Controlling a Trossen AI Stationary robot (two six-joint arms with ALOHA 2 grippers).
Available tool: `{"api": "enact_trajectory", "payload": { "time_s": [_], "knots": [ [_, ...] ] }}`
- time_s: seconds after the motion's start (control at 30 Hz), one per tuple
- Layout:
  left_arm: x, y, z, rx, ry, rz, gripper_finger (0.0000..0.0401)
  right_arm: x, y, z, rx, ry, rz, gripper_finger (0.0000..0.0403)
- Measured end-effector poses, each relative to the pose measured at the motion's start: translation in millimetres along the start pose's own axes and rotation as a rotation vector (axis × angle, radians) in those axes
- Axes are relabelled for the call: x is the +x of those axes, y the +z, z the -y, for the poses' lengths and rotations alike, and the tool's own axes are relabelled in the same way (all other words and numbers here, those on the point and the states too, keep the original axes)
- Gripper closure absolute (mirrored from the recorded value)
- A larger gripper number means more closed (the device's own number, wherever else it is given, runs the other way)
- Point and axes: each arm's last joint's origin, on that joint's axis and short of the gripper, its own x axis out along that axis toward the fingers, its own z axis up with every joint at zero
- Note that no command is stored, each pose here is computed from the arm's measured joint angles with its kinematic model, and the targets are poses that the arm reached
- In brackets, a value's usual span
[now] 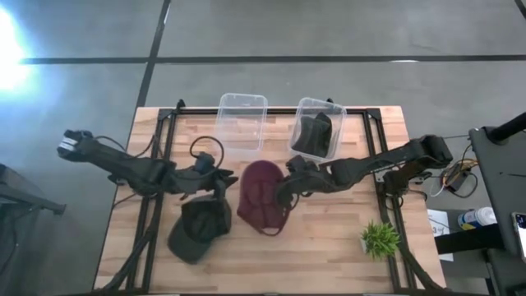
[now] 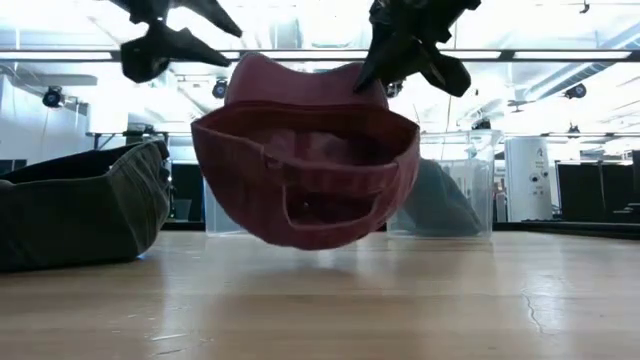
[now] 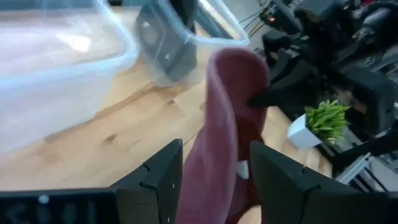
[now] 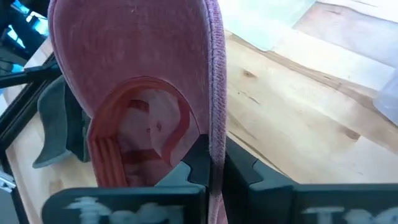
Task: Pick & Place hat
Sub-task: Put the red cap into the left transparent bin
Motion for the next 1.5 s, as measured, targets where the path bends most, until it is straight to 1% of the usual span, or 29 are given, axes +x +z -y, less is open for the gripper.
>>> {"api": "enact_trajectory", "payload": {
  "time_s": [0.07, 0.17, 0.37, 0.43, 0.5, 0.57, 0.67, 0.73, 0.8, 0.87, 1.0, 1.2, 1.3, 1.4, 1.5],
  "knots": [
    [5, 1, -1, 0.035, 0.018, 0.005, 0.0221, 0, 1, -2, 0.001, 0.017, 0.011, 0.039],
    [12, 1, -3, 0.038, 0.03, -0.016, 0.0221, -1, 2, -1, -0.004, 0.011, 0.008, 0.039],
    [22, 2, 5, 0.064, -0.041, -0.037, 0.0221, -2, 1, 0, -0.018, 0.006, 0.004, 0.039],
    [25, 3, 9, 0.073, -0.08, -0.07, 0.0221, -2, 1, 1, -0.02, -0.007, -0.004, 0.039],
    [19, 7, 12, 0.098, -0.09, -0.111, 0.0221, -3, -1, 4, -0.007, -0.033, -0.026, 0.039],
    [9, 12, 12, 0.131, -0.051, -0.128, 0.0222, -3, -4, 7, -0.026, -0.064, -0.047, 0.039],
    [0, 20, 9, 0.153, 0.008, -0.117, 0.0222, -5, -3, 7, -0.034, -0.055, -0.044, 0.039],
    [1, 23, 6, 0.148, 0.024, -0.104, 0.0222, -7, -2, 7, -0.029, -0.047, -0.033, 0.039],
    [3, 25, 7, 0.124, 0.016, -0.087, 0.0222, -7, 0, 5, -0.028, -0.033, -0.02, 0.039],
    [8, 22, 9, 0.105, -0.005, -0.078, 0.0222, -6, 3, 4, -0.025, -0.018, -0.008, 0.039],
    [23, 12, 9, 0.088, -0.032, -0.106, 0.0222, -4, 5, 4, -0.014, -0.014, 0.002, 0.039],
    [37, 4, 8, 0.1, -0.003, -0.126, 0.0222, -3, 5, 3, -0.015, 0.002, 0.003, 0.039],
    [46, 2, 10, 0.101, -0.034, -0.142, 0.0223, -3, 6, 3, -0.013, 0.009, 0.008, 0.039],
    [52, 0, 9, 0.12, -0.02, -0.14, 0.0242, -4, 7, 1, -0.013, 0.024, 0.006, 0.039],
    [54, 4, 10, 0.133, -0.015, -0.128, 0.0295, -4, 7, 1, -0.013, 0.032, -0.001, 0.039]
  ]
}}
